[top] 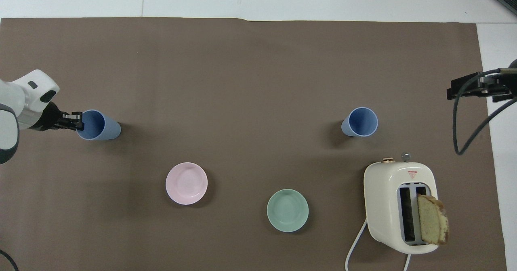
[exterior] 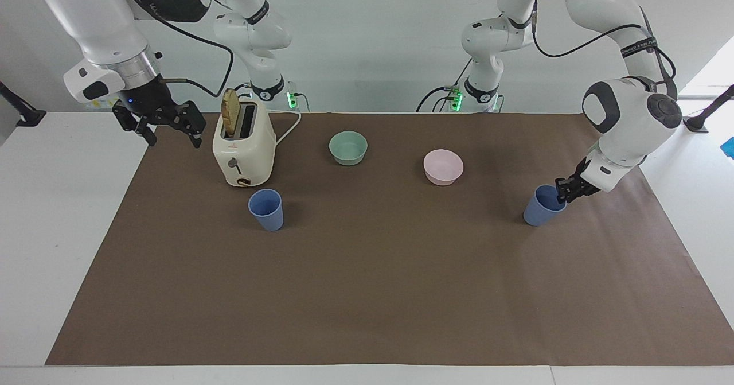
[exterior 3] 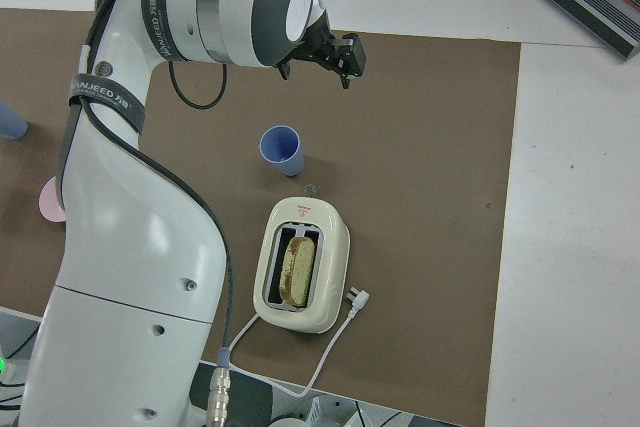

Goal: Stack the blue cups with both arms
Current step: 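Reach the left gripper to the blue cup nearest it and grasp, then carry the blue cup with the left gripper toward the table center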

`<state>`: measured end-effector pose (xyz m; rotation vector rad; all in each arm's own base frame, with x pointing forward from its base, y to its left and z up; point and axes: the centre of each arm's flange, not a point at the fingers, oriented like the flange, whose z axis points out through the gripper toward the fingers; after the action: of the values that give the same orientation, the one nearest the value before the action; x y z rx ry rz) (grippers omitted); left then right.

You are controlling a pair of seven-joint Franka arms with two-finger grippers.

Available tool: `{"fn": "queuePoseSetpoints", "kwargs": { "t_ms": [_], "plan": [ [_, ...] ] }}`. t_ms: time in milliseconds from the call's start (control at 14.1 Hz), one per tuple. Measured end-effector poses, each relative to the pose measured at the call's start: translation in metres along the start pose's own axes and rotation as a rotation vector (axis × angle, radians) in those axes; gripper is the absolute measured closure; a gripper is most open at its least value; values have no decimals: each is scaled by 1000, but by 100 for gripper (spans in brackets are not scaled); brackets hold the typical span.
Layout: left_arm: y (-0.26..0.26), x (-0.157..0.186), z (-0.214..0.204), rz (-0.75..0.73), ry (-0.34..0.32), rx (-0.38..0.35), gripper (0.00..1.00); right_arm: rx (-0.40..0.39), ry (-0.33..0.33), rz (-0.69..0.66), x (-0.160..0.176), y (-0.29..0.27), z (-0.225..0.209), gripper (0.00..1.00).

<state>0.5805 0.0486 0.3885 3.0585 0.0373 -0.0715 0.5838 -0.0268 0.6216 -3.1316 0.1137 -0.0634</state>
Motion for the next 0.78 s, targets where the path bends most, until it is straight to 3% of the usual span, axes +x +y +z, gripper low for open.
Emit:
{"fn": "queuePoseSetpoints", "kwargs": {
  "t_ms": [71, 496, 780],
  "plan": [
    [2, 0, -2, -7, -1, -16, 96, 0, 0, 0, 0, 0, 0, 0],
    [24, 17, -63, -105, 29, -55, 96, 0, 0, 0, 0, 0, 0, 0],
    [135, 15, -80, -220, 36, -81, 96, 0, 0, 0, 0, 0, 0, 0]
  ]
}}
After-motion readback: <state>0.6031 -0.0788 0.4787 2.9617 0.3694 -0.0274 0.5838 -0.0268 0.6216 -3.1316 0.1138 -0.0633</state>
